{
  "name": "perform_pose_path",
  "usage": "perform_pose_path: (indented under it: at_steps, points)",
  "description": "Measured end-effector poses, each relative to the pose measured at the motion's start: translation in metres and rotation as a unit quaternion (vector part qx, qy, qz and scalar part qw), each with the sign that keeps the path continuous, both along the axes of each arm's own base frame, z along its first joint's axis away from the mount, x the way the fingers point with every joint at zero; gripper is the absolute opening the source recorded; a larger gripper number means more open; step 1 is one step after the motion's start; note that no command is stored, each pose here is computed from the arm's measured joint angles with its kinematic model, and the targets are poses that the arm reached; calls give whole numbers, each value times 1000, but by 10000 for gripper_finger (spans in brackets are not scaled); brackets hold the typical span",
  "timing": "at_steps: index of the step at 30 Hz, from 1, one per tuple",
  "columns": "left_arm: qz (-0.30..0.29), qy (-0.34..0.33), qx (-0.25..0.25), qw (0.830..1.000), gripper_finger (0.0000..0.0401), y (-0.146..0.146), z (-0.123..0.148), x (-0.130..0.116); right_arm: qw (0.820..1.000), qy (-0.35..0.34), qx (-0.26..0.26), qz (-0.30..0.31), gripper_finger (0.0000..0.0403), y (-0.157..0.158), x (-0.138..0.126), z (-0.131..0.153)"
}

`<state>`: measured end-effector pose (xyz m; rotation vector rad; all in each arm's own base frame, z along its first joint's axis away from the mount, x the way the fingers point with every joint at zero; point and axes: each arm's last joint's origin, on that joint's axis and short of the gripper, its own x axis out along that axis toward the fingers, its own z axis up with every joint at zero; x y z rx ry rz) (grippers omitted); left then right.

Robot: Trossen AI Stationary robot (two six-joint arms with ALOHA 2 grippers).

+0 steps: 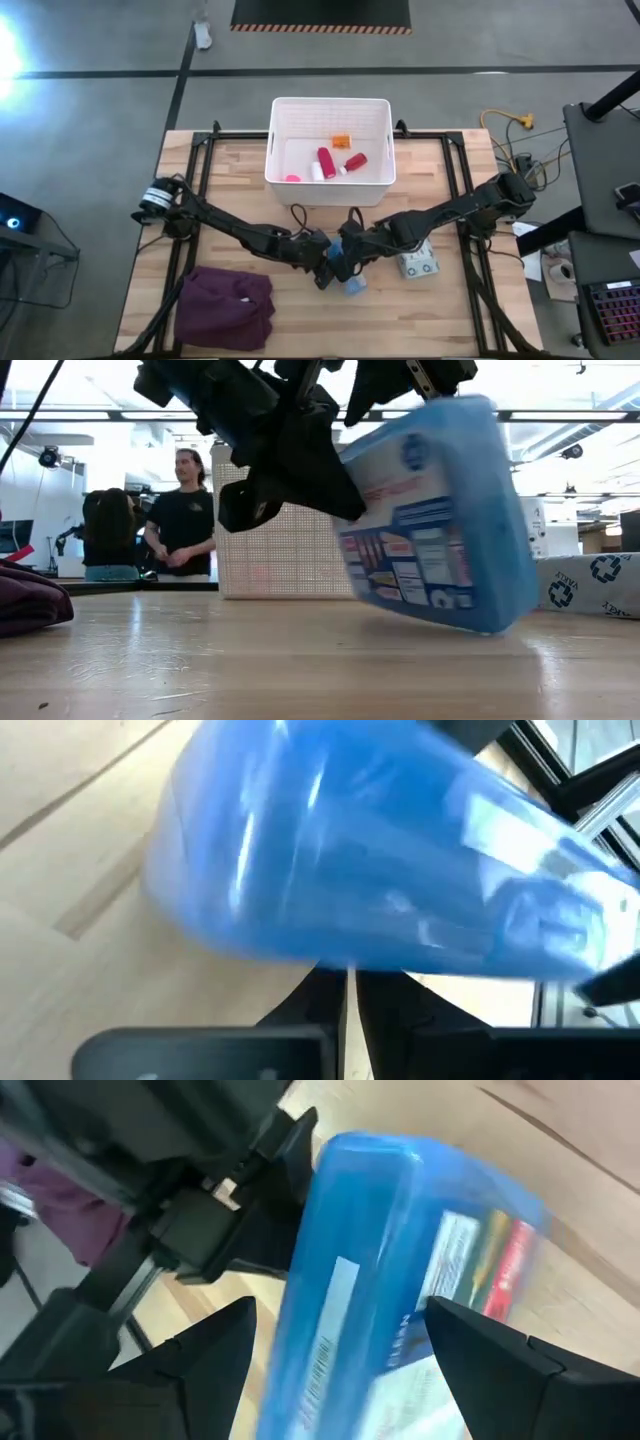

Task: Pick & place medical supplies in basket/bin
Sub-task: Put the blue first aid kit box into the white bin

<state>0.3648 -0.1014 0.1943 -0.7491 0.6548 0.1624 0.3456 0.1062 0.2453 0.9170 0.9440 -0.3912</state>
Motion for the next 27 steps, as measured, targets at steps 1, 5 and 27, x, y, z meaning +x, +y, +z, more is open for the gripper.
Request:
perform_pose_path:
  at_steps: [1, 5, 27]
  points:
    - [1, 0, 2, 1000, 8, 0, 0, 0, 1000, 1, 0, 0, 283, 0, 0, 0]
    - [9, 1, 8, 1000, 8, 1, -1, 0, 1000, 6, 0, 0, 281, 0, -1, -1]
    - [7, 0, 26, 1000, 8, 2, -1, 0, 999, 29, -9, 20, 288, 5, -8, -1]
